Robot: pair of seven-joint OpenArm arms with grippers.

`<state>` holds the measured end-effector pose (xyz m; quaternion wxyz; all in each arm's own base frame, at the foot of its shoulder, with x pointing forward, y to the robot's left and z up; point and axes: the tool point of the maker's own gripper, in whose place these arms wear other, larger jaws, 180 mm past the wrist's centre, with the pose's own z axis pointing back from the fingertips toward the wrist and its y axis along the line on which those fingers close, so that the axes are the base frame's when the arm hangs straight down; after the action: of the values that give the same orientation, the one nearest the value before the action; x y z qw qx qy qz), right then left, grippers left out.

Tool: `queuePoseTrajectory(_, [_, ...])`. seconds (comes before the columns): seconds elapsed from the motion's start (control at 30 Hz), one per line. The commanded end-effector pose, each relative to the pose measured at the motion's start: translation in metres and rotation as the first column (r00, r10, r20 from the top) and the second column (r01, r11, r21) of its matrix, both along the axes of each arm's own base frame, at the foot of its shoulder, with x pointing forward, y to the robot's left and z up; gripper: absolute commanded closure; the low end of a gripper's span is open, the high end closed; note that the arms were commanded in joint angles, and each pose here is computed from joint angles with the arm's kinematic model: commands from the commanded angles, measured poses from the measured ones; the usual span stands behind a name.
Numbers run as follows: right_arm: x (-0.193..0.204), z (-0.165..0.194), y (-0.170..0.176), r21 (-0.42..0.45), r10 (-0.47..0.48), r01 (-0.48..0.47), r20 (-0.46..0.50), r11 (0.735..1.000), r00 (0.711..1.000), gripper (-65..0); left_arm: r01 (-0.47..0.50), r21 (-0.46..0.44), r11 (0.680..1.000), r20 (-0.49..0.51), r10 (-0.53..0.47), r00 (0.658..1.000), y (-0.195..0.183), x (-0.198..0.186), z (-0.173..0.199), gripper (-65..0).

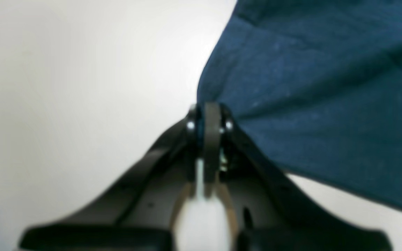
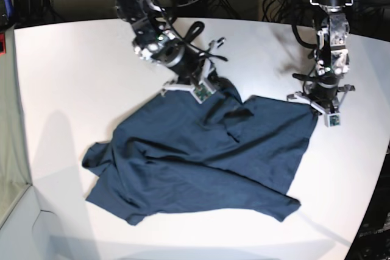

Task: Layout the t-shirt on the table in an organized manner, then fold the t-shirt properly
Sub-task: 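Grasp the shirt edge with both grippers, then lift the shirt high with both grippers and lay it flat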

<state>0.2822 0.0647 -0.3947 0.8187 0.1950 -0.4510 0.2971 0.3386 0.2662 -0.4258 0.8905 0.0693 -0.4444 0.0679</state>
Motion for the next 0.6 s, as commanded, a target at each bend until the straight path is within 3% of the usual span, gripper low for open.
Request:
queuePoseTrajectory(0.0, [0.013, 0.025, 0.0, 0.048, -0.018, 0.015, 0.065, 0.999, 0.998, 0.0, -0.018, 0.027, 0.999, 0.053, 0.016, 0.998, 0.014, 0.011, 0.018, -0.2])
queuePoseTrajectory(0.33, [0.047, 0.078, -0.083, 0.04, -0.223, 0.22, 0.199, 0.975, 0.954, 0.0, -0.099, 0.061, 0.993, 0.156, 0.089, 0.984, 0.053, 0.017, 0.06, -0.2])
queuePoseTrajectory(0.57, [0.064, 0.108, -0.141, 0.058, -0.369, 0.368, 0.276, 0.928, 0.887, 0.0, -0.092, 0.101, 0.991, 0.213, 0.069, 0.975, 0.061, 0.023, 0.087, -0.2])
